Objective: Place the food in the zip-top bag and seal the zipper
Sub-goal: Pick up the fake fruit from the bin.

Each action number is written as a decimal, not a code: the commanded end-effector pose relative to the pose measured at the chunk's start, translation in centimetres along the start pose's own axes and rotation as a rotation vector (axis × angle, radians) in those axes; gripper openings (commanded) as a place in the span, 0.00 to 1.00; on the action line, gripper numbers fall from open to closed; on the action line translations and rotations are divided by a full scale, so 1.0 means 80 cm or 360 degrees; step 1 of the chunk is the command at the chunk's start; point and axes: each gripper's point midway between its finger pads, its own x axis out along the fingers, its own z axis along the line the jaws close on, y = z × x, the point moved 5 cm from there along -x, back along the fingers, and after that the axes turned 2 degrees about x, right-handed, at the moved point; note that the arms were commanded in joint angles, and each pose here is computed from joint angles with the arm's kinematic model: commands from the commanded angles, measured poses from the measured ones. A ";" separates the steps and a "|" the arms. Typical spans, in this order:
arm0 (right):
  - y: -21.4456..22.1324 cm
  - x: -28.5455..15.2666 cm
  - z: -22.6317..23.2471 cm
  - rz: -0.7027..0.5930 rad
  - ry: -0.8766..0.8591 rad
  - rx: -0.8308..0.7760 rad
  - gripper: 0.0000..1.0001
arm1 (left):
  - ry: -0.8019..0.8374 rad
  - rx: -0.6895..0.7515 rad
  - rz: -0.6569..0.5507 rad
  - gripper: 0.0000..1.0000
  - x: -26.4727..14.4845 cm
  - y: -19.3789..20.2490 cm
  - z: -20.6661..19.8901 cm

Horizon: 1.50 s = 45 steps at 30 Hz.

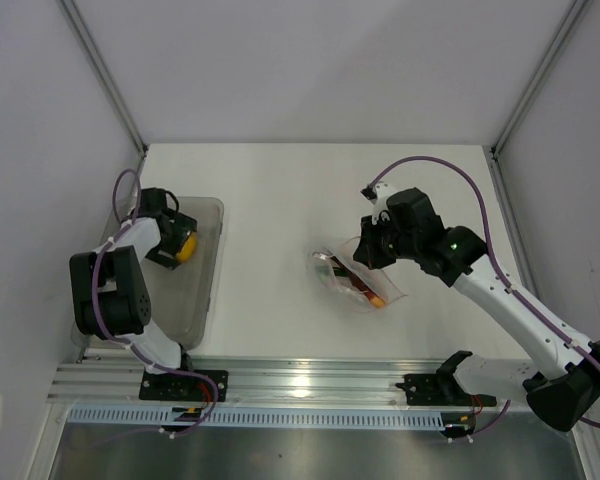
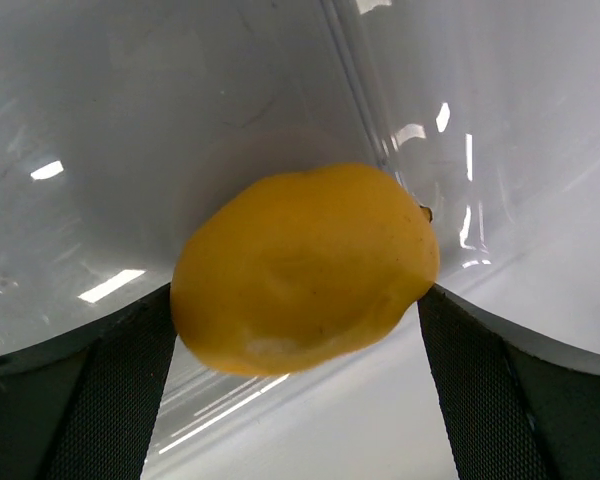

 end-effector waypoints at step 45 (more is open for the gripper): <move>-0.033 -0.015 0.009 -0.0207 -0.0038 0.0062 0.00 | 0.1701 0.0810 0.0182 0.00 -0.331 0.154 -0.027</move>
